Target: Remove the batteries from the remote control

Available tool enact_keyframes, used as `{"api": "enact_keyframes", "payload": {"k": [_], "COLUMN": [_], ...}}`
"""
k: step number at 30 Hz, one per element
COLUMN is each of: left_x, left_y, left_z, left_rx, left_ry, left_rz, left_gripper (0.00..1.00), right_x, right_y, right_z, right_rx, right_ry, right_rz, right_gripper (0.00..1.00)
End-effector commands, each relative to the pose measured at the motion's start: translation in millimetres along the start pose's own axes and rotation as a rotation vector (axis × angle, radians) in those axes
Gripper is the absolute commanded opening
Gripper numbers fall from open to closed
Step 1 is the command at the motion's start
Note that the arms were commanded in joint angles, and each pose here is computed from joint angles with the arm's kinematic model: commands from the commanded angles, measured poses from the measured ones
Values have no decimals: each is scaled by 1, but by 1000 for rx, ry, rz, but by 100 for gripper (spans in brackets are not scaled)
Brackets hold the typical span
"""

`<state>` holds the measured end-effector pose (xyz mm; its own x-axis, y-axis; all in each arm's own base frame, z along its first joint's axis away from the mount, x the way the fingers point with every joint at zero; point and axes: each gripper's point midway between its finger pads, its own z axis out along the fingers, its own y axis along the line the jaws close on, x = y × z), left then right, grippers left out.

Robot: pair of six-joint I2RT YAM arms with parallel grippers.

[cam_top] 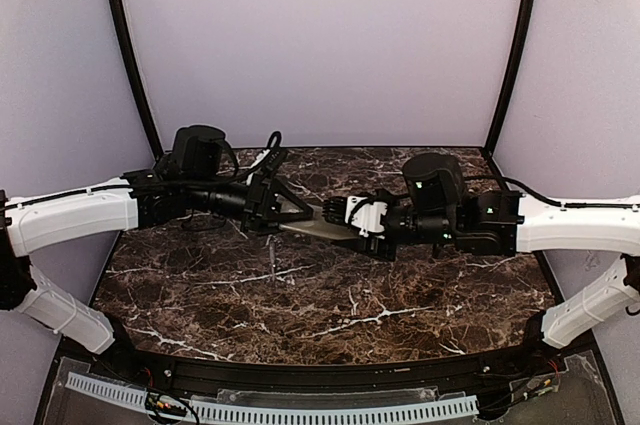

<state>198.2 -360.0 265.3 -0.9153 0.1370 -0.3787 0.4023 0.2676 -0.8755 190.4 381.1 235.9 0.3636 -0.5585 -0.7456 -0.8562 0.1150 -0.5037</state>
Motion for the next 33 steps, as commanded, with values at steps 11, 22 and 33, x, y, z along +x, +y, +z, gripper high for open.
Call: {"api": "enact_keyframes", "payload": {"k": [11, 22, 33], "left_x": [6, 7, 7], "left_y": [4, 7, 9], "left_z": [4, 6, 7], "left_rx": [3, 2, -3], "left_ry": [25, 34, 33], "left_rz": [-9, -16, -10], "left_gripper": [43, 23, 0], "right_x": [-17, -17, -15], "right_y": [-13, -13, -9], "right_z": [1, 0, 0], "right_rx": [61, 62, 69], "right_ry": [-46, -47, -38], "right_rz": [-12, -6, 24], "right_gripper": [0, 0, 0]}}
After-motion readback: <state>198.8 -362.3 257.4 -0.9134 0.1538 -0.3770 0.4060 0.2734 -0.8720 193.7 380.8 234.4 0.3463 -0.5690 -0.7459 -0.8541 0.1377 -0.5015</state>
